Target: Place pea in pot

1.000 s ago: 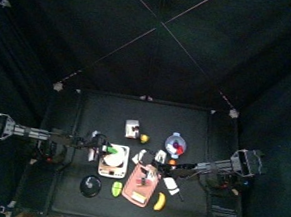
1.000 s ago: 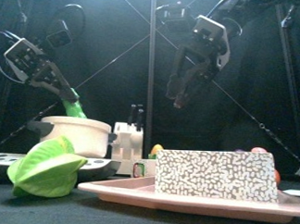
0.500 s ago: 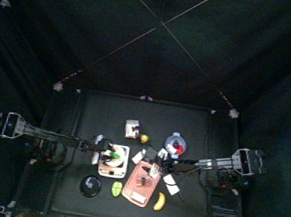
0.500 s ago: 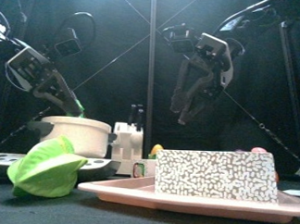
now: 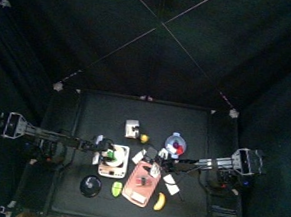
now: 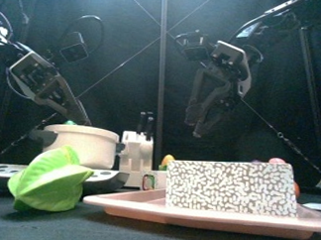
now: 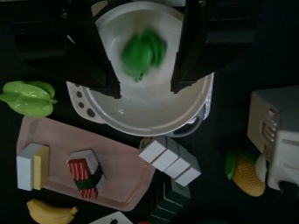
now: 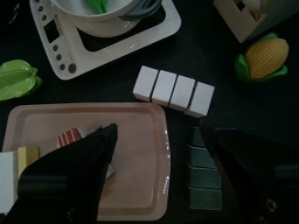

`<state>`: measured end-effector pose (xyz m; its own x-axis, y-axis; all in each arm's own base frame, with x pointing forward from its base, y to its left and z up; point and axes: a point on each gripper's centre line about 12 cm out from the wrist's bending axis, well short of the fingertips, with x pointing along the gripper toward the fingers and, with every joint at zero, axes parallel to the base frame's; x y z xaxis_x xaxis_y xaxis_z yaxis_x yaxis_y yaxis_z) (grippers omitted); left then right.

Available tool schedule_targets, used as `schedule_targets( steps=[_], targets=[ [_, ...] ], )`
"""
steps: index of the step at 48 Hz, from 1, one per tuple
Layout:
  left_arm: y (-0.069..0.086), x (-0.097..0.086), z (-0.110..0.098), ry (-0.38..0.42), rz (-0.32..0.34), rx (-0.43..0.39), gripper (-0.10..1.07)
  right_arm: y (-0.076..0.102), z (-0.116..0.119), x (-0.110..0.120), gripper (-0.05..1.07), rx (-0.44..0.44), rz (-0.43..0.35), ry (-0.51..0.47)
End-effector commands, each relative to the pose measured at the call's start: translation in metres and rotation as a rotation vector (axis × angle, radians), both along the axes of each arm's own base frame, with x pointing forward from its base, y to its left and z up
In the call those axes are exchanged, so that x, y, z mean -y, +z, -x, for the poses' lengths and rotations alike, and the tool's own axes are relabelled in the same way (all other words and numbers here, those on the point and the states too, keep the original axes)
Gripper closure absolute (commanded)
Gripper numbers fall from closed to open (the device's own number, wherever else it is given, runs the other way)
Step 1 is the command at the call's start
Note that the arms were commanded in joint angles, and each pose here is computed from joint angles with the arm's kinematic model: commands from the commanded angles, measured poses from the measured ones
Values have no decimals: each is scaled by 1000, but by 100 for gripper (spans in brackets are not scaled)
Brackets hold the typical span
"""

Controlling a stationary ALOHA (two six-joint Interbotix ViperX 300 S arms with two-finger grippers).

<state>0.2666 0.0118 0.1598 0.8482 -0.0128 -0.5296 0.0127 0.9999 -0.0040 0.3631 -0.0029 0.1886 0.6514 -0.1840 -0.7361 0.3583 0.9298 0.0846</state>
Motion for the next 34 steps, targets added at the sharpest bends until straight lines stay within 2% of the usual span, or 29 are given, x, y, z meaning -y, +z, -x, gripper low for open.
schedule_targets(
  steps=[1, 34],
  targets=[
    [11, 0, -8, -3, -1, 41, 7, 11, -1, 1, -2, 32, -3, 0],
    [21, -3, -16, 2, -10, 67, 4, 7, 0, -1, -2, 34, -19, 4]
  ],
)
